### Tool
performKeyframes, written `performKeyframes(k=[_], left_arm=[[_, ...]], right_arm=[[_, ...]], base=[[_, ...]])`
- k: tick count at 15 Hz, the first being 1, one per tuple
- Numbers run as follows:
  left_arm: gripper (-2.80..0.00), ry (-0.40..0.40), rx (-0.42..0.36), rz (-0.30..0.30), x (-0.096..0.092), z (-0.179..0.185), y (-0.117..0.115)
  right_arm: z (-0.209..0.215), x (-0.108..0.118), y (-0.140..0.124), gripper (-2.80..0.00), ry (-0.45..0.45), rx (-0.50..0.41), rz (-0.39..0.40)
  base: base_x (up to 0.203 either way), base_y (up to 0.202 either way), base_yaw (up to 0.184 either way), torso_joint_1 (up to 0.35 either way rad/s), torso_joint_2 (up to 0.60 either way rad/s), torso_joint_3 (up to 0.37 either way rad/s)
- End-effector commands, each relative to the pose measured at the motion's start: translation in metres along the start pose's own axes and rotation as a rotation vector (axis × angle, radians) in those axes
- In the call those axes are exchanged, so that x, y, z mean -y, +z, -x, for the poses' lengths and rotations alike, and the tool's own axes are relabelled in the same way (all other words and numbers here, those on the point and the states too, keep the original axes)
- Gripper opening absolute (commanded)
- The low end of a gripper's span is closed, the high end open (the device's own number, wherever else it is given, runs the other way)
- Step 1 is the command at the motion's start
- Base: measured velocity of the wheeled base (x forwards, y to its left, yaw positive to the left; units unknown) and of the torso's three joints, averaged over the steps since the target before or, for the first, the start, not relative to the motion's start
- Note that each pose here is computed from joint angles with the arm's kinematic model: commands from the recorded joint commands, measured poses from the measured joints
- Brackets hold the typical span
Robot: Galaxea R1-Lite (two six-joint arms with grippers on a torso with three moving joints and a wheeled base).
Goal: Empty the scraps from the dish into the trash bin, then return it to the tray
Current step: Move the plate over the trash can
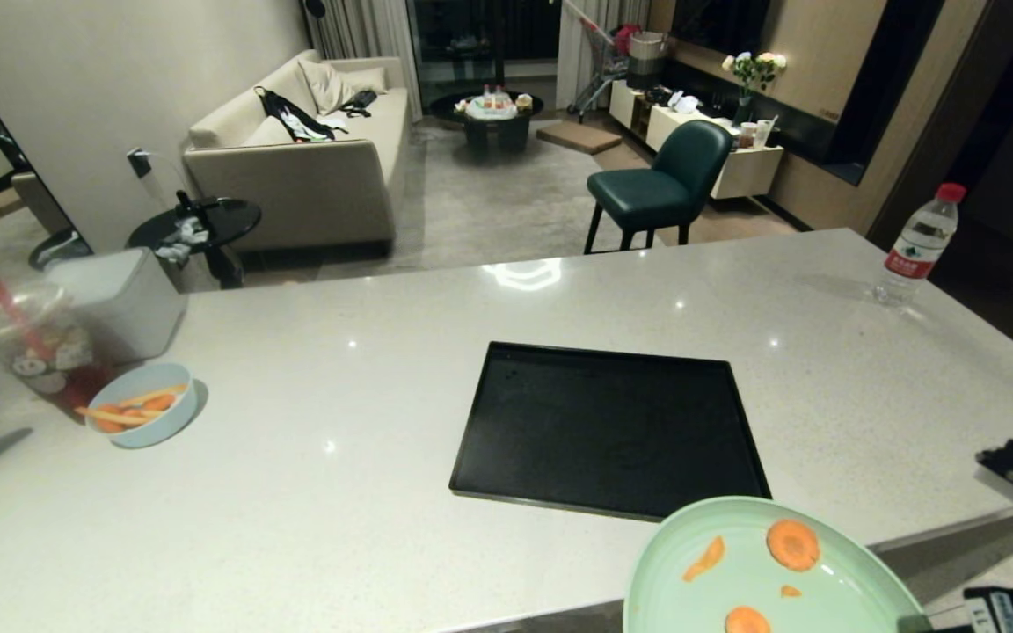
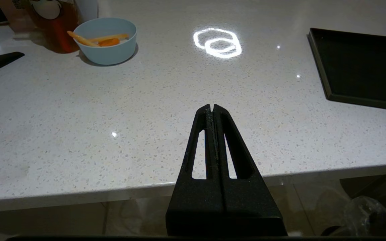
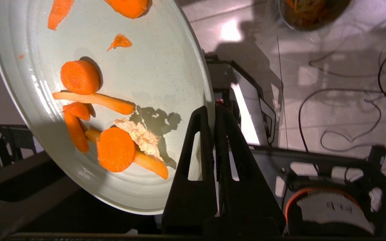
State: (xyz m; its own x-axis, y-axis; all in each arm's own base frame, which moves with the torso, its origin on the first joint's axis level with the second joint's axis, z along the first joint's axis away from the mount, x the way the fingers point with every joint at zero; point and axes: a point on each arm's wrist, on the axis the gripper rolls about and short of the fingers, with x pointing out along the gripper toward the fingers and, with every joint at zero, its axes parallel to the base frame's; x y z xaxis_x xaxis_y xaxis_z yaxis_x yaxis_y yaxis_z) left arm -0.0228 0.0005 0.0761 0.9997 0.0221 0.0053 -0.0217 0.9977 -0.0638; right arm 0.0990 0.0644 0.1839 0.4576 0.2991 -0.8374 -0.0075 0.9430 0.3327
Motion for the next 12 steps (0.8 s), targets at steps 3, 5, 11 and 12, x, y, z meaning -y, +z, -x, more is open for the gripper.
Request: performKeyframes(k=[3, 5, 11, 12], left_arm=[[-2.8, 0.0, -0.001, 0.001, 0.0, 0.0, 0.0], [-2.8, -0.001, -0.001, 0.001, 0.0, 0.0, 0.0], [-2.8, -0.001, -0.001, 0.001, 0.0, 0.0, 0.0], [-2.8, 0.0, -0.001, 0.001, 0.0, 0.0, 0.0]], right_arm=[[0.006, 0.012, -0.016, -2.8, 0.006, 0.011, -0.025], [0.006, 0.013, -0.017, -2.8, 0.006, 0.011, -0.027], [0.01, 0.018, -0.022, -2.8, 0.016, 0.036, -0.074], [0.01, 0.019, -0.022, -2.8, 0.019, 0.041, -0.075]], base=[[0.0, 0.0, 0.0, 0.0, 0.0, 0.0], [0.0, 0.0, 0.0, 0.0, 0.0, 0.0], [0.0, 0.0, 0.0, 0.0, 0.0, 0.0], [0.0, 0.0, 0.0, 0.0, 0.0, 0.0]])
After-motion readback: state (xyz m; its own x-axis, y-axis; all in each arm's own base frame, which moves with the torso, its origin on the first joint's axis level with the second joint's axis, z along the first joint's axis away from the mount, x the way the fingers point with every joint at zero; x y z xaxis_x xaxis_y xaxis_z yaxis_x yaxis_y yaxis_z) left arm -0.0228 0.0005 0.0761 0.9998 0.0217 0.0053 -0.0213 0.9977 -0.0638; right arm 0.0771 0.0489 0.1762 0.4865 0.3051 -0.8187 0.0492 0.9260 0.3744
